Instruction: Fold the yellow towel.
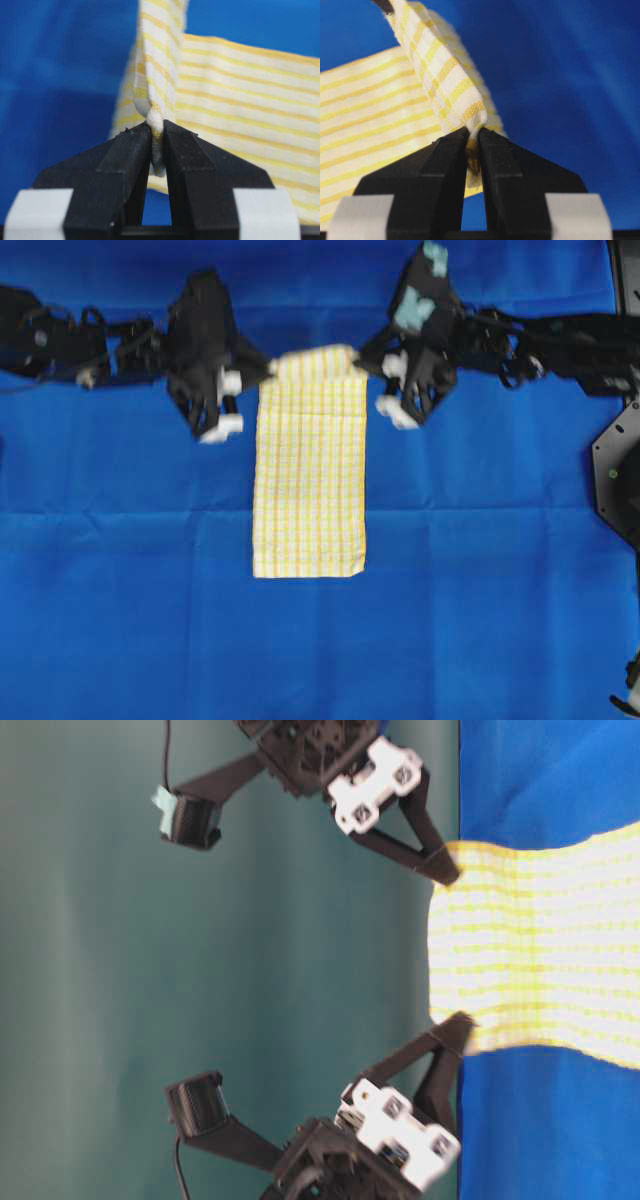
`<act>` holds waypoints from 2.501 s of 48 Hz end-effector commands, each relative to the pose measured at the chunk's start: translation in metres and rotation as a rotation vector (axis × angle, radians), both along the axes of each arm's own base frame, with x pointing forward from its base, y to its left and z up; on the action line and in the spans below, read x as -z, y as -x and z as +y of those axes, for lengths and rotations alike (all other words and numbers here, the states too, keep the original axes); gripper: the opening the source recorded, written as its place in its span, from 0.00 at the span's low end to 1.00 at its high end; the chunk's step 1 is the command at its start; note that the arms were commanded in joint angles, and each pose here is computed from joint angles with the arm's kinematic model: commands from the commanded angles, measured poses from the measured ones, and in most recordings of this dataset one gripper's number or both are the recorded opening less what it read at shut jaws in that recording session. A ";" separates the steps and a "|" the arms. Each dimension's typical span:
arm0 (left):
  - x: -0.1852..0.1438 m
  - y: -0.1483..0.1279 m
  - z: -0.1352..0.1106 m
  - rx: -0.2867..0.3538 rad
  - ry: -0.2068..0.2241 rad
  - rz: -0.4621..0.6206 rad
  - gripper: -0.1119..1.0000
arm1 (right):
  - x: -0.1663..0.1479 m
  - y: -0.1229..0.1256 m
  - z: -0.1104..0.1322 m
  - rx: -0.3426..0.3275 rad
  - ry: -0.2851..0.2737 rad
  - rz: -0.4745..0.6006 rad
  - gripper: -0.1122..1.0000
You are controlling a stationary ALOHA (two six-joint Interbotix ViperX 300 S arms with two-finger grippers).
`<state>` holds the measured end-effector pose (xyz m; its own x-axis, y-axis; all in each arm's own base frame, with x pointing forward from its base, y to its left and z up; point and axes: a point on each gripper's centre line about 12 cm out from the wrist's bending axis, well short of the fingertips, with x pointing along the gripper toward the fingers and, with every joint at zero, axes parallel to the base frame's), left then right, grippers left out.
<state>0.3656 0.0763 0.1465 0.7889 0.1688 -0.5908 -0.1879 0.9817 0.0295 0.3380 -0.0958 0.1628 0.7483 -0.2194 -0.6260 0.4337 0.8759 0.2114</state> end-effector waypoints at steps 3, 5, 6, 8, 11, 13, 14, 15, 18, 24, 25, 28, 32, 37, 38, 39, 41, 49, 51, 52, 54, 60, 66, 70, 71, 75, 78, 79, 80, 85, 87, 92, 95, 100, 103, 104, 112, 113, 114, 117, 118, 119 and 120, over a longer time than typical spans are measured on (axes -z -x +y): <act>-0.008 -0.003 -0.033 0.084 0.005 -0.016 0.16 | -0.009 -0.001 0.028 -0.054 -0.021 -0.032 0.18; -0.007 -0.004 -0.042 0.104 0.012 -0.013 0.16 | -0.008 -0.002 0.039 -0.078 -0.031 -0.030 0.18; -0.007 -0.005 -0.049 0.119 0.016 -0.012 0.16 | -0.007 -0.002 0.043 -0.089 -0.035 -0.029 0.18; -0.006 -0.005 -0.056 0.136 0.022 -0.006 0.16 | -0.007 -0.003 0.051 -0.108 -0.040 -0.028 0.18; -0.005 -0.005 -0.067 0.156 0.033 0.001 0.16 | -0.006 -0.004 0.064 -0.140 -0.048 -0.026 0.18; -0.003 -0.004 -0.073 0.168 0.041 0.009 0.16 | -0.005 -0.004 0.072 -0.158 -0.054 -0.023 0.18; -0.003 -0.004 -0.075 0.171 0.045 0.014 0.16 | -0.004 -0.005 0.076 -0.168 -0.056 -0.022 0.18; -0.002 -0.003 -0.078 0.177 0.048 0.018 0.16 | -0.003 -0.005 0.081 -0.179 -0.059 -0.021 0.18; -0.001 -0.003 -0.085 0.185 0.062 0.023 0.16 | 0.000 -0.005 0.090 -0.198 -0.069 -0.015 0.18; 0.003 -0.003 -0.102 0.219 0.079 0.034 0.16 | 0.008 -0.008 0.104 -0.213 -0.095 0.002 0.18; 0.004 -0.002 -0.105 0.225 0.079 0.038 0.16 | 0.009 -0.009 0.106 -0.216 -0.096 0.002 0.18; 0.007 -0.002 -0.111 0.244 0.078 0.046 0.16 | 0.014 -0.012 0.113 -0.228 -0.101 0.010 0.18; 0.011 -0.002 -0.118 0.260 0.079 0.056 0.16 | 0.020 -0.016 0.119 -0.236 -0.105 0.021 0.18; 0.015 -0.003 -0.123 0.273 0.078 0.061 0.16 | 0.025 -0.020 0.124 -0.247 -0.109 0.034 0.18; 0.017 -0.004 -0.124 0.274 0.078 0.066 0.16 | 0.026 -0.021 0.125 -0.248 -0.110 0.037 0.18; 0.018 -0.004 -0.124 0.276 0.078 0.067 0.16 | 0.027 -0.021 0.126 -0.249 -0.111 0.042 0.18; 0.021 -0.005 -0.126 0.280 0.078 0.074 0.16 | 0.028 -0.023 0.127 -0.251 -0.114 0.043 0.18; 0.030 -0.009 -0.134 0.297 0.079 0.093 0.16 | 0.028 -0.024 0.137 -0.277 -0.118 0.048 0.18; 0.029 -0.010 -0.137 0.304 0.080 0.087 0.16 | 0.028 -0.024 0.143 -0.293 -0.119 0.049 0.18; 0.028 -0.010 -0.139 0.306 0.081 0.086 0.16 | 0.028 -0.024 0.146 -0.298 -0.120 0.049 0.18; 0.028 -0.010 -0.143 0.314 0.085 0.086 0.16 | 0.027 -0.025 0.150 -0.309 -0.123 0.048 0.18; 0.026 -0.010 -0.149 0.318 0.099 0.083 0.16 | 0.025 -0.025 0.163 -0.339 -0.127 0.045 0.18; 0.023 -0.011 -0.150 0.316 0.106 0.074 0.16 | 0.025 -0.024 0.167 -0.350 -0.127 0.046 0.18; 0.023 -0.013 -0.148 0.310 0.106 0.072 0.16 | 0.026 -0.024 0.166 -0.350 -0.123 0.049 0.18; 0.022 -0.015 -0.148 0.309 0.106 0.068 0.16 | 0.026 -0.024 0.166 -0.350 -0.123 0.049 0.18; 0.021 -0.016 -0.148 0.309 0.106 0.065 0.16 | 0.027 -0.023 0.164 -0.348 -0.122 0.052 0.18; 0.021 -0.016 -0.148 0.309 0.107 0.065 0.16 | 0.028 -0.023 0.164 -0.346 -0.122 0.053 0.22; 0.022 -0.016 -0.147 0.307 0.107 0.066 0.17 | 0.028 -0.023 0.163 -0.345 -0.122 0.053 0.25; 0.021 -0.016 -0.147 0.308 0.105 0.064 0.18 | 0.028 -0.023 0.164 -0.346 -0.122 0.053 0.31; 0.019 -0.014 -0.147 0.311 0.102 0.069 0.38 | 0.026 -0.024 0.164 -0.347 -0.123 0.047 0.59; 0.015 -0.013 -0.147 0.312 0.102 0.068 0.48 | 0.023 -0.025 0.164 -0.348 -0.123 0.042 0.69; -0.001 -0.007 -0.146 0.315 0.101 0.077 0.66 | 0.015 -0.022 0.164 -0.360 -0.121 0.031 0.86; -0.011 -0.001 -0.145 0.317 0.101 0.091 0.65 | 0.003 -0.017 0.165 -0.374 -0.118 0.010 0.83; -0.030 0.009 -0.144 0.317 0.105 0.086 0.61 | -0.015 -0.007 0.163 -0.399 -0.101 -0.025 0.77; -0.041 0.017 -0.143 0.317 0.110 0.070 0.60 | -0.027 0.001 0.162 -0.413 -0.088 -0.054 0.77; -0.044 0.019 -0.142 0.316 0.110 0.062 0.60 | -0.030 0.004 0.161 -0.414 -0.085 -0.062 0.78; -0.062 0.041 -0.138 0.319 0.113 0.006 0.60 | -0.049 0.030 0.153 -0.421 -0.065 -0.128 0.78; -0.064 0.044 -0.137 0.319 0.113 -0.001 0.60 | -0.052 0.033 0.152 -0.421 -0.064 -0.137 0.78; -0.066 0.047 -0.137 0.319 0.113 -0.011 0.60 | -0.054 0.038 0.150 -0.418 -0.060 -0.146 0.78; -0.073 0.056 -0.135 0.321 0.114 -0.049 0.60 | -0.058 0.048 0.146 -0.417 -0.053 -0.168 0.78; -0.078 0.061 -0.134 0.322 0.114 -0.074 0.60 | -0.059 0.052 0.144 -0.415 -0.048 -0.174 0.77; -0.080 0.064 -0.133 0.323 0.113 -0.088 0.60 | -0.061 0.055 0.143 -0.414 -0.045 -0.181 0.77; -0.082 0.067 -0.133 0.325 0.111 -0.106 0.60 | -0.062 0.058 0.141 -0.413 -0.042 -0.186 0.77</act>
